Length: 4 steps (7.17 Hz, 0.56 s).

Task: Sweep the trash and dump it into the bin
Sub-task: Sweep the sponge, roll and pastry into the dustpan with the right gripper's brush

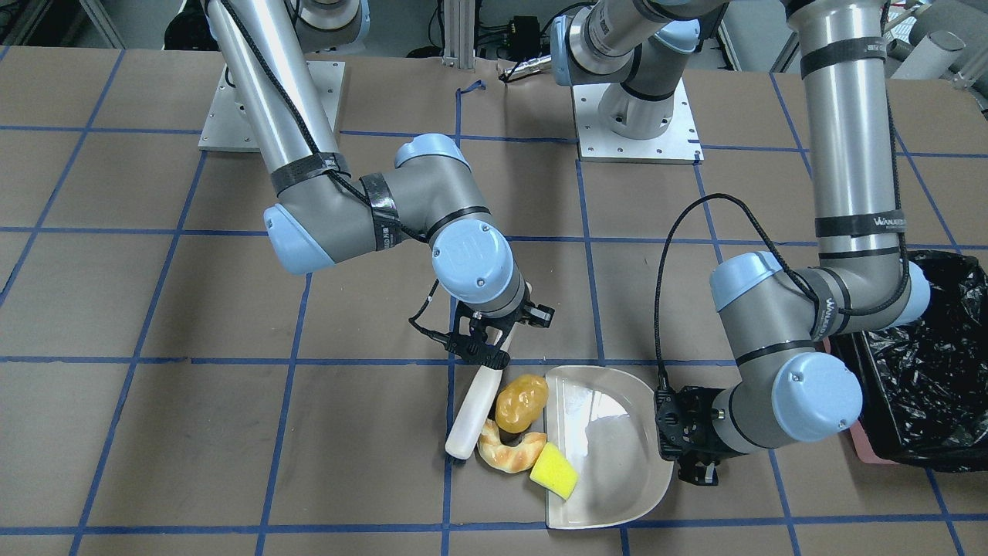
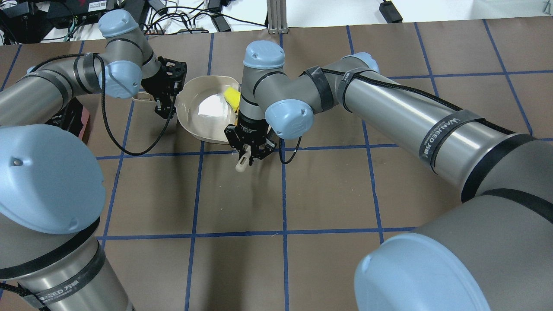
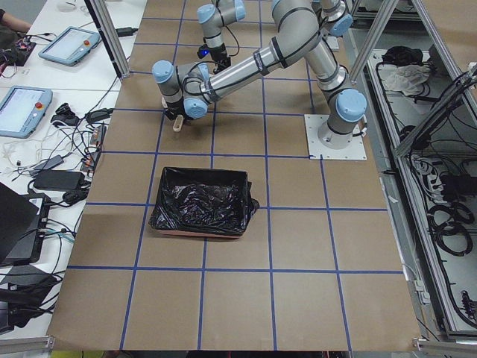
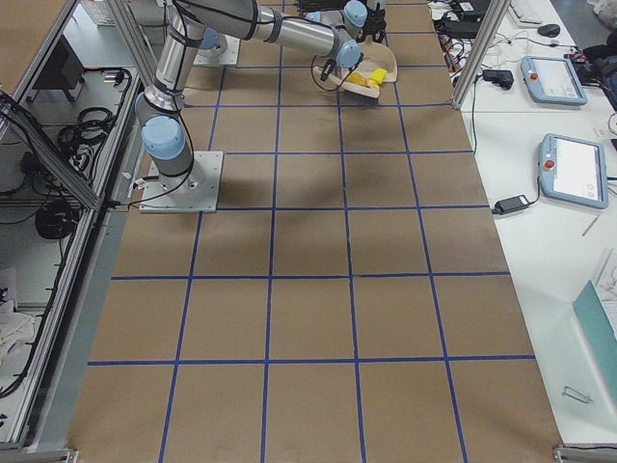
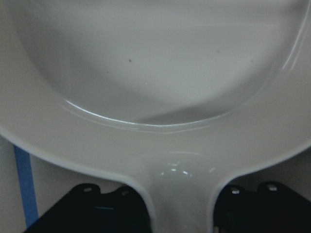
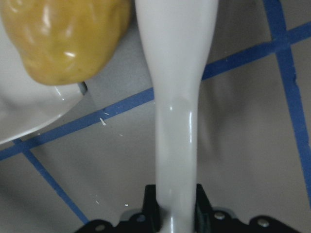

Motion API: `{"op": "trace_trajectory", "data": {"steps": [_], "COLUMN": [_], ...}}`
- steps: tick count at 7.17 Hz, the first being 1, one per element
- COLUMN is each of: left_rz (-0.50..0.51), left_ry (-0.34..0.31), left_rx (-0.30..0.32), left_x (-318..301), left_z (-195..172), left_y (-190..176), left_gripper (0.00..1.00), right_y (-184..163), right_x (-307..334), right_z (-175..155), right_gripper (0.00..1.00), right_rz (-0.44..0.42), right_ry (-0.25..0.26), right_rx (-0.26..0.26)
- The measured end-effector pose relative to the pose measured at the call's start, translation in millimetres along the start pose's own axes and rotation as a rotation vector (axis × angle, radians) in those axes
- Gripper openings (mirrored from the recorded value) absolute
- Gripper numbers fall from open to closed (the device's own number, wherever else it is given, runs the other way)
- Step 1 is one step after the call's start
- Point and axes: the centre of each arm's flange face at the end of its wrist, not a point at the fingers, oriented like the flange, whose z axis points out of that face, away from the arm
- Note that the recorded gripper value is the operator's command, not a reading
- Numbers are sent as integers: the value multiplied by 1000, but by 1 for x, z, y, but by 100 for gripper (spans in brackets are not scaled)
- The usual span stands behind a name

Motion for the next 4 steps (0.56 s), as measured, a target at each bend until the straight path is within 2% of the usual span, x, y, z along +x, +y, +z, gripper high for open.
{"op": "trace_trajectory", "data": {"steps": [2, 4], "left_rz": [0, 1], "left_ry": [1, 1], "left_rx": [0, 0], "left_x": [0, 0], "left_z": [0, 0], "left_y": [0, 1], "left_gripper": [5, 5], "right_y": [-5, -9], "right_x": [-8, -19], "right_z": [0, 1], "right_gripper": [24, 24], "right_rz": [-25, -60], "right_ry": [-35, -47], "right_rx": [4, 11]}}
